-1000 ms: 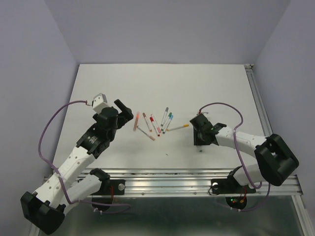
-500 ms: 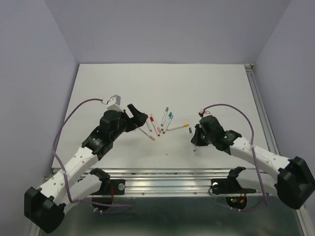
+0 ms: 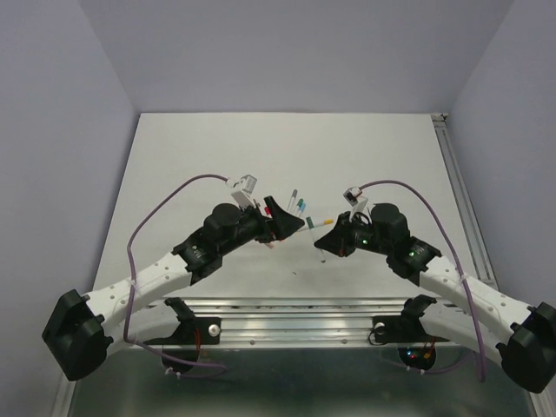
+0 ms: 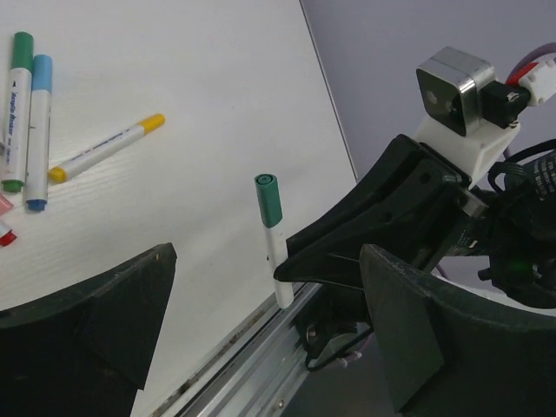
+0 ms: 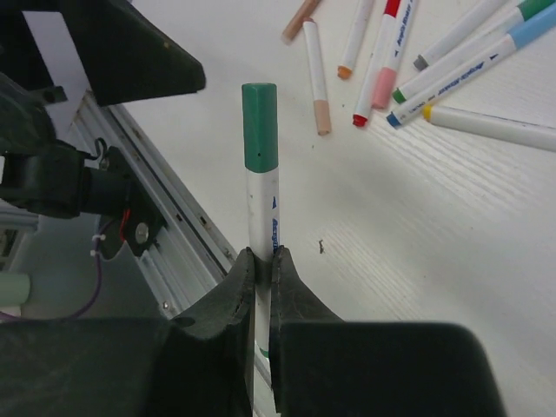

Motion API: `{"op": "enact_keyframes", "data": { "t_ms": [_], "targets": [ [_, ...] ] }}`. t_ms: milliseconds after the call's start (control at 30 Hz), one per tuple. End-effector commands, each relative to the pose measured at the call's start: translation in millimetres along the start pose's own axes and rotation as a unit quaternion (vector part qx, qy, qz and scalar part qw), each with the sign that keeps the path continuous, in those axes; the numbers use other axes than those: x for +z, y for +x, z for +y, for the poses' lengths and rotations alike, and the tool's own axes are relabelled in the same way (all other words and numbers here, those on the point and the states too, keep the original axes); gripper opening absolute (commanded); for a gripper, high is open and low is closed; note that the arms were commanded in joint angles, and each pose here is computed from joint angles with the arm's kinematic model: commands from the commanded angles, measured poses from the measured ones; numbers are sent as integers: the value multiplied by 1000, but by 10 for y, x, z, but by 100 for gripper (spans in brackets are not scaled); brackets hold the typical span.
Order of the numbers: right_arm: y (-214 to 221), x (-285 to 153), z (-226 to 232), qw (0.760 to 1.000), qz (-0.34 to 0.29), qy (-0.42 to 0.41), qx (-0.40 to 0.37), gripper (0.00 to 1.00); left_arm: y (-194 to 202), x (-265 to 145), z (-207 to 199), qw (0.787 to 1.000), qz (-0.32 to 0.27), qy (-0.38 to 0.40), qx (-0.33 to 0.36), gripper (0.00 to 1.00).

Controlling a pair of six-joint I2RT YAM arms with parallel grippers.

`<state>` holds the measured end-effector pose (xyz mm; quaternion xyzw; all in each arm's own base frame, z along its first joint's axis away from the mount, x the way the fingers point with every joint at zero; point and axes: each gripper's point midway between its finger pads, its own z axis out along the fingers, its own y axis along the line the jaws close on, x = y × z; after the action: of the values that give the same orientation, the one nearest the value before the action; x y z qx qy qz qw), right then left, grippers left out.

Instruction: Open the pen caps

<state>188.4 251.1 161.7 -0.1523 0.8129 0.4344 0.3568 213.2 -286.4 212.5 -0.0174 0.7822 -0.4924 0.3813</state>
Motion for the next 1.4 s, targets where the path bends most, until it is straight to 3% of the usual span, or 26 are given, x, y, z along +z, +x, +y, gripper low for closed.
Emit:
{"op": "enact_keyframes", "data": {
  "t_ms": [0,400,567,700,833,1000,1067,1200,1300,1367],
  "targets": [
    [-175,5,334,996,-24,-81,-22,1,-164,90,-328,999,-33,39,0,98],
    [-119,-5,474,992,-4,-122,-19,1,-48,332,-422,999,-25,23,13,81],
    [-116,-12,517,991,-1,-135,-18,1,-59,379,-363,999,-35,8,10,58],
    [-96,-11,520,990,2,-137,-15,1,-60,381,-373,999,-38,11,8,48],
    [-111,7,490,992,-2,-128,-10,1,-19,397,-372,999,-32,13,10,27],
    [-208,38,483,993,-15,-117,-3,1,42,419,-353,1000,-21,13,15,19],
    [-274,46,512,992,-24,-120,2,1,43,422,-368,1000,-21,15,13,2],
    [-371,62,570,991,-37,-129,12,3,74,441,-393,1000,-17,18,17,0],
    [-393,86,581,990,-39,-131,22,12,57,435,-415,999,-26,21,17,0],
    [-400,89,596,990,-36,-134,25,34,33,427,-421,999,-36,21,15,0]
  ]
}}
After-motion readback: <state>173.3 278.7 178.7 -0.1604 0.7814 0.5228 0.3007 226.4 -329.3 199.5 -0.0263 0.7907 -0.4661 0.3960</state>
